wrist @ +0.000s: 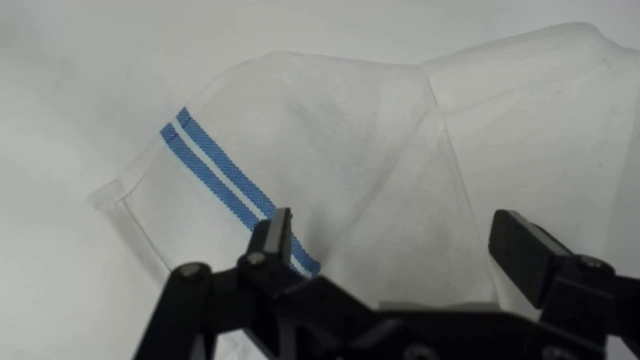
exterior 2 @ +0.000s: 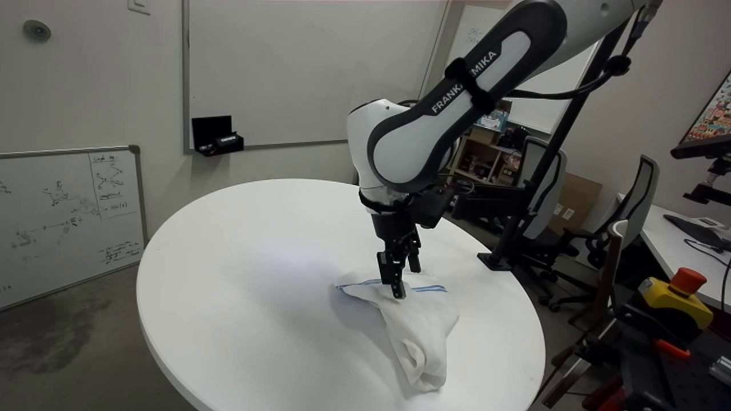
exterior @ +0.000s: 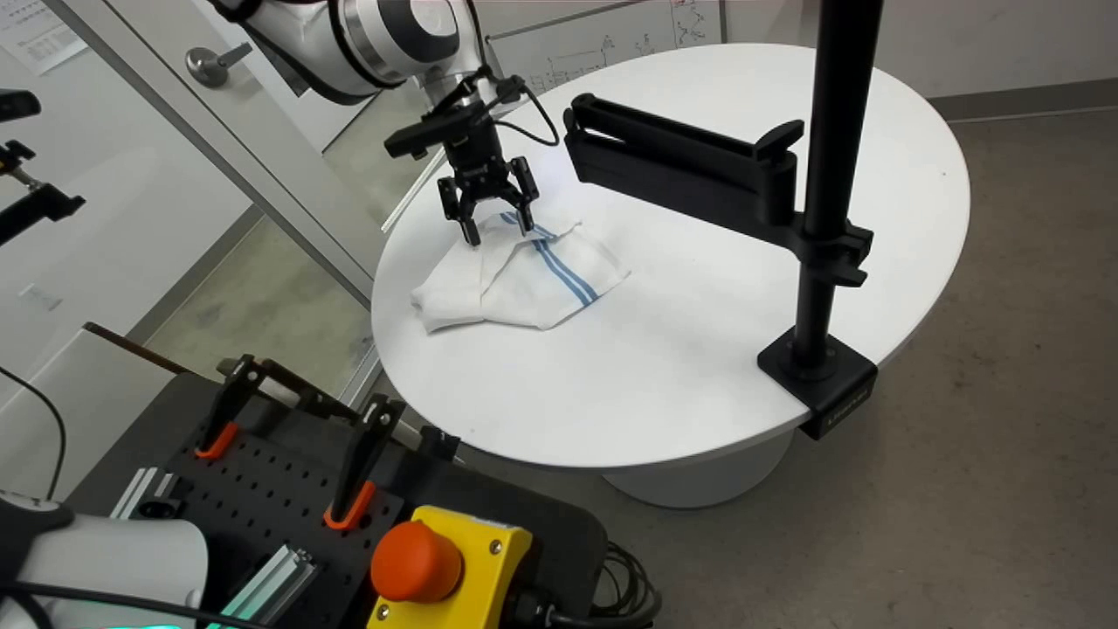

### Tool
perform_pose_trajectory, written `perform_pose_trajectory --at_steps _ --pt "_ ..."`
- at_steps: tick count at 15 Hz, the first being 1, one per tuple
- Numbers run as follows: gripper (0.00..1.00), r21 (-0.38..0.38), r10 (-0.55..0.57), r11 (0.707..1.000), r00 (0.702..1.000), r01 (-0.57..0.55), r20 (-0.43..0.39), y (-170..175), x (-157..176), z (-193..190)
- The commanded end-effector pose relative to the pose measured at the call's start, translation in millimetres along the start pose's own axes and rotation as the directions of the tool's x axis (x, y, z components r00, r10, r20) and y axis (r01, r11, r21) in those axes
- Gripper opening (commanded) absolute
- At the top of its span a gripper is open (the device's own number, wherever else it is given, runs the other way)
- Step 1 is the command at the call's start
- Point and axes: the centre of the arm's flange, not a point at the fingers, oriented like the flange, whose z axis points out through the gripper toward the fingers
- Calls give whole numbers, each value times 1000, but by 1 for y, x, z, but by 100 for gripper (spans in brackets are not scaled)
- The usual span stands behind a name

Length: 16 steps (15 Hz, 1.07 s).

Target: Hang the white towel on the black stand

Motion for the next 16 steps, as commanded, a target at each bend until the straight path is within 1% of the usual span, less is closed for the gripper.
perform_pose_trajectory --at_steps 1,2,3,4,11,12,13,16 --pt "100 -35 0 999 1000 -1 -12 1 1 -1" --pt "75 -38 -4 999 1000 3 -13 1 1 -1" --pt "72 -38 -5 999 1000 5 -12 1 1 -1" --pt "67 -39 -6 999 1000 5 -13 1 1 -1" --pt "14 -46 -5 999 1000 5 -13 2 1 -1" --pt "5 -46 -4 999 1000 4 -11 2 1 -1" --pt "1 -46 -1 999 1000 1 -10 2 1 -1" --pt "0 -47 7 999 1000 -7 -9 3 0 -1"
